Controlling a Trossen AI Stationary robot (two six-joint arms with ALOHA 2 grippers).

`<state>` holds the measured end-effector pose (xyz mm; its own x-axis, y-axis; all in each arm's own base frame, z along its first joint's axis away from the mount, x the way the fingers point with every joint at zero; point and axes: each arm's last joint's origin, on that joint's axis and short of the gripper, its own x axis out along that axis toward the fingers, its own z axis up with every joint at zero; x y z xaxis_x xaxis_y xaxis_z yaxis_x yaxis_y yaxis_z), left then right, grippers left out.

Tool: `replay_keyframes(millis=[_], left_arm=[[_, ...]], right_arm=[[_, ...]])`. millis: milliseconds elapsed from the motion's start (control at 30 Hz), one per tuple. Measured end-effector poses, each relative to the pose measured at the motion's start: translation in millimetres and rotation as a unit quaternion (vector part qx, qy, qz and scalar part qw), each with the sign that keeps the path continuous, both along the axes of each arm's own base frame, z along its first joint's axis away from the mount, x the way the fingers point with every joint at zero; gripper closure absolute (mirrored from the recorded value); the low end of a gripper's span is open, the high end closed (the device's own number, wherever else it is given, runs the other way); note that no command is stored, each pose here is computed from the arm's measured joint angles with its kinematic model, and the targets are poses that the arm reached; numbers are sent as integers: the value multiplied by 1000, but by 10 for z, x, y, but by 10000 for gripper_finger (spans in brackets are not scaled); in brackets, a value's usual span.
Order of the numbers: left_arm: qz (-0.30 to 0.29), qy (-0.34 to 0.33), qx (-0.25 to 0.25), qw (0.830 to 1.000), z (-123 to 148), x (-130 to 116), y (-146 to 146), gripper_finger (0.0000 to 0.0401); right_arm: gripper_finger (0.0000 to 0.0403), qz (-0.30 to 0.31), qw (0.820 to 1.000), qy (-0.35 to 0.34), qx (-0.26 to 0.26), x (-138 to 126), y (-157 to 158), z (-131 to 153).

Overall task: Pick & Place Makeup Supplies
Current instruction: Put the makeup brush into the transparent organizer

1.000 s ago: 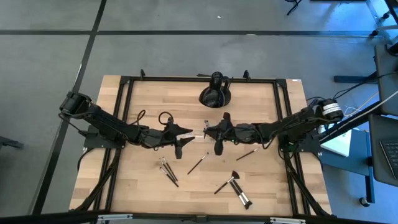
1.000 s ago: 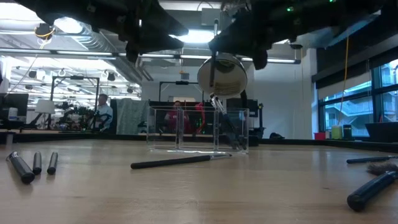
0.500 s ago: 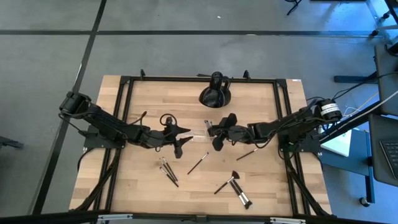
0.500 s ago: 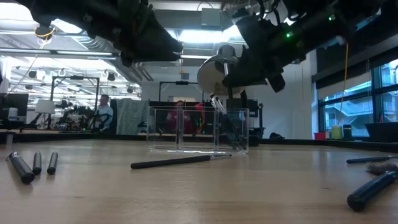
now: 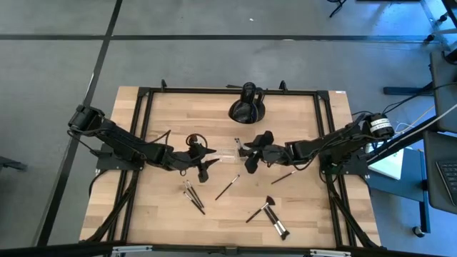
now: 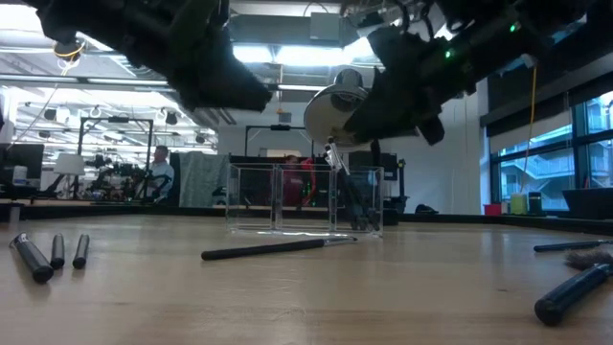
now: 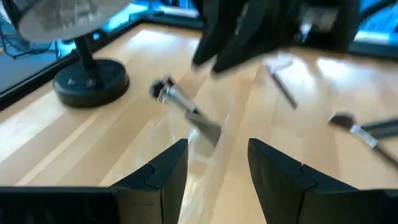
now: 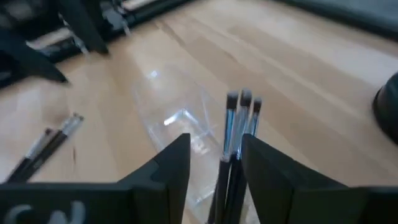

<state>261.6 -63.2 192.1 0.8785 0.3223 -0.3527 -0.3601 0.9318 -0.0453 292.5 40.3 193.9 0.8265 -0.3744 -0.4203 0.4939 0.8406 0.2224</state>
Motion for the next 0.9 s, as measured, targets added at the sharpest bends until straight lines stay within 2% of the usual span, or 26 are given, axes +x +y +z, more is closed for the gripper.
replay_keyframes(millis=[167,300,433,667,800,900], left_arm=[[4,62,5,998,-114,-61,14,239],[33,81,-65,994,-189,-109,22,238],[9,92,-93,991,-203,-106,17,238],[-41,122,-90,988,-215,-111,-5,258],[-23,189,-73,979,-187,-79,-11,277],[-18,215,-38,976,-135,41,-37,287]], right_arm=[[263,2,999,-31,-19,-160,176,240],[271,32,998,-56,-11,-302,314,416],[278,81,995,-58,6,-341,407,448],[288,125,991,-39,21,-313,462,376],[296,115,993,-37,15,-309,458,365],[297,100,994,-39,3,-310,446,368]])
